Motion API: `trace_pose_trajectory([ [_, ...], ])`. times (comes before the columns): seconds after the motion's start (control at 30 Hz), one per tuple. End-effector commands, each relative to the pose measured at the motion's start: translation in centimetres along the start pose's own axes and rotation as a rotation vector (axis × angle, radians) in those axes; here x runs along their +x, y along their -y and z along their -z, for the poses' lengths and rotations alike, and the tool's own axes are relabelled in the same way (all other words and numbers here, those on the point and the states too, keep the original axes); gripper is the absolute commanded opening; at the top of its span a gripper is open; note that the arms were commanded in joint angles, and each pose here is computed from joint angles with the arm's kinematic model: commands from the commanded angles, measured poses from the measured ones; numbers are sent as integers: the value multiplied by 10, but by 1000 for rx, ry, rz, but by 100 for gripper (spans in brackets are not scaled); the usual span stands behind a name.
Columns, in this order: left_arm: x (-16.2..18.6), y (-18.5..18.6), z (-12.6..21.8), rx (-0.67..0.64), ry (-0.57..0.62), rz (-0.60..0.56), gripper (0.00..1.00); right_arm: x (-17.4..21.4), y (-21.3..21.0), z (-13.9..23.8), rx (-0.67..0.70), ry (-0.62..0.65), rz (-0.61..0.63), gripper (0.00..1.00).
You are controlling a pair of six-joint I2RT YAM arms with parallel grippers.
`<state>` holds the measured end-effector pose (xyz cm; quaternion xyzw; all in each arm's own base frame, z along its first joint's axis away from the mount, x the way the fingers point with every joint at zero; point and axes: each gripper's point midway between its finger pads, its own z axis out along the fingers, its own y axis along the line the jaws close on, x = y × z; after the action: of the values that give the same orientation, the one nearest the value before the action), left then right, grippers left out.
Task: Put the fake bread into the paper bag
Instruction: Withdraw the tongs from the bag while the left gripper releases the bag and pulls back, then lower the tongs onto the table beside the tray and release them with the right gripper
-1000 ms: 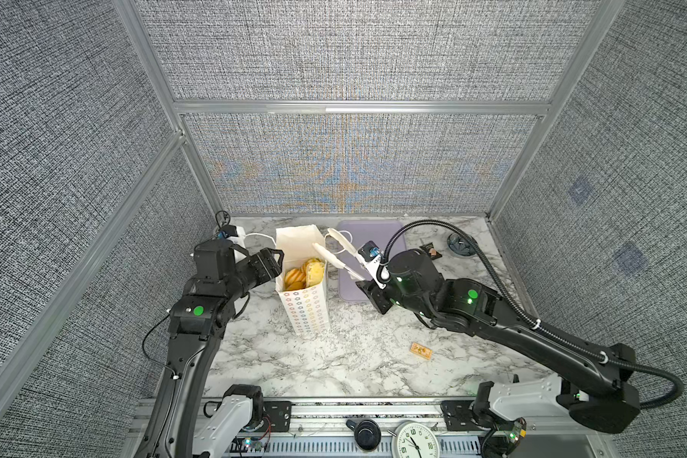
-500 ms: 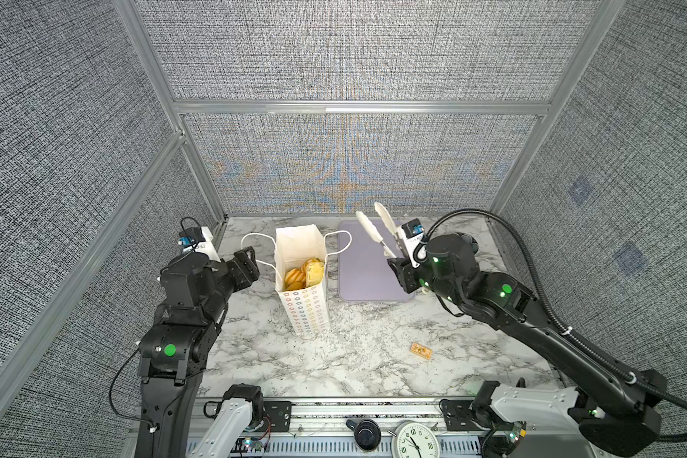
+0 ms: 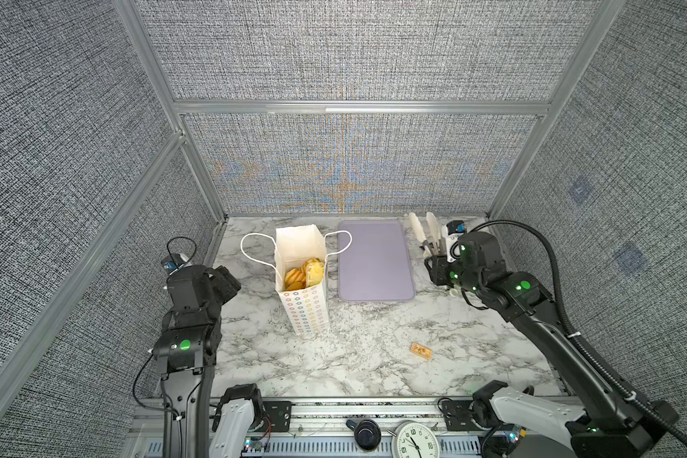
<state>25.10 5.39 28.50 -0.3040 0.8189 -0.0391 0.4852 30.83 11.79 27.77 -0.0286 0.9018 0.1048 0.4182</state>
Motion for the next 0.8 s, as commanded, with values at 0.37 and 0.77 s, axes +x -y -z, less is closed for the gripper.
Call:
trace_pose_trajectory([
  [0.37, 75, -16, -73, 48, -163, 193, 76, 83, 71, -58, 147, -311, -172, 46],
  [0.77, 91, -16, -83, 87, -175, 197, 77, 135, 106, -107, 243, -523, -189, 47],
])
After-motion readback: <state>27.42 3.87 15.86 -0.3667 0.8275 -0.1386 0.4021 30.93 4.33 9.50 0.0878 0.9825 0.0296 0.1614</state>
